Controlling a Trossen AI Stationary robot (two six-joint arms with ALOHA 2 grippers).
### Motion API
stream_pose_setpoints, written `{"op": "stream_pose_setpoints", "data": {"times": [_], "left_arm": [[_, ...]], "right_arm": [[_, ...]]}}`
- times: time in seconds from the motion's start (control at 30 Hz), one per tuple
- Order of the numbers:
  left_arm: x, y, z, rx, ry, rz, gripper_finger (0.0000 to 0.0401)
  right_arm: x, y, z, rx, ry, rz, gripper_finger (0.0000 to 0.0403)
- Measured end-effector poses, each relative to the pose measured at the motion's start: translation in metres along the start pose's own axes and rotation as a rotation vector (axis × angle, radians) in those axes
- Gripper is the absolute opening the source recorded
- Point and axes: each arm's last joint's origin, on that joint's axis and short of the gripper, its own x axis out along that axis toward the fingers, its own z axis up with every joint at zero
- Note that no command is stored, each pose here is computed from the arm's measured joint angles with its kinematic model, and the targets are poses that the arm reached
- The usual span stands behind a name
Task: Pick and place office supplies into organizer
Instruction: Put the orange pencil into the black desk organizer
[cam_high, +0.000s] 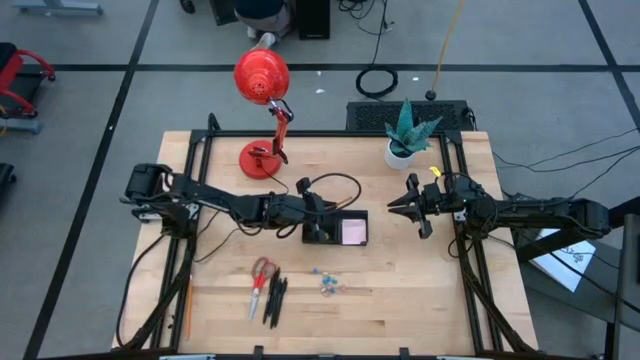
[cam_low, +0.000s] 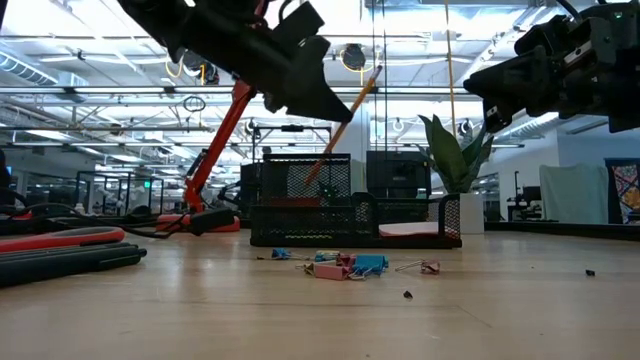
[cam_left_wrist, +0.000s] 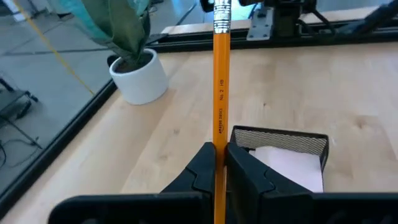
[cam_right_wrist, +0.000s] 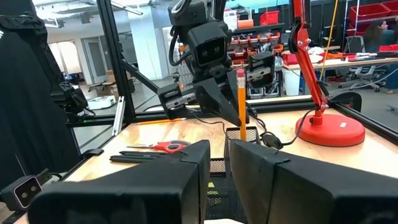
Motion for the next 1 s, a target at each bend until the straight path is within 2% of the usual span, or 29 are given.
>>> {"op": "stream_pose_setpoints", "data": {"times": [0.2, 0.5, 0.67, 1.0], "left_arm": [[0.0, 0.001, -0.006, -0.085, 0.06, 0.049, 0.003], [-0.002, -0.003, -0.009, -0.107, 0.079, 0.054, 0.003], [-0.001, -0.002, -0.013, -0.161, 0.105, 0.092, 0.003], [0.01, -0.006, -0.029, -0.12, 0.157, 0.112, 0.003]], "right_arm": [[0.0, 0.0, 0.0, 0.002, 0.0, 0.0, 0.0059], [0.0, 0.0, 0.0, 0.003, 0.0, 0.0, 0.0059], [0.0, 0.0, 0.0, 0.003, 0.0, 0.0, 0.0059], [0.0, 0.0, 0.0, 0.003, 0.0, 0.001, 0.0059]]}}
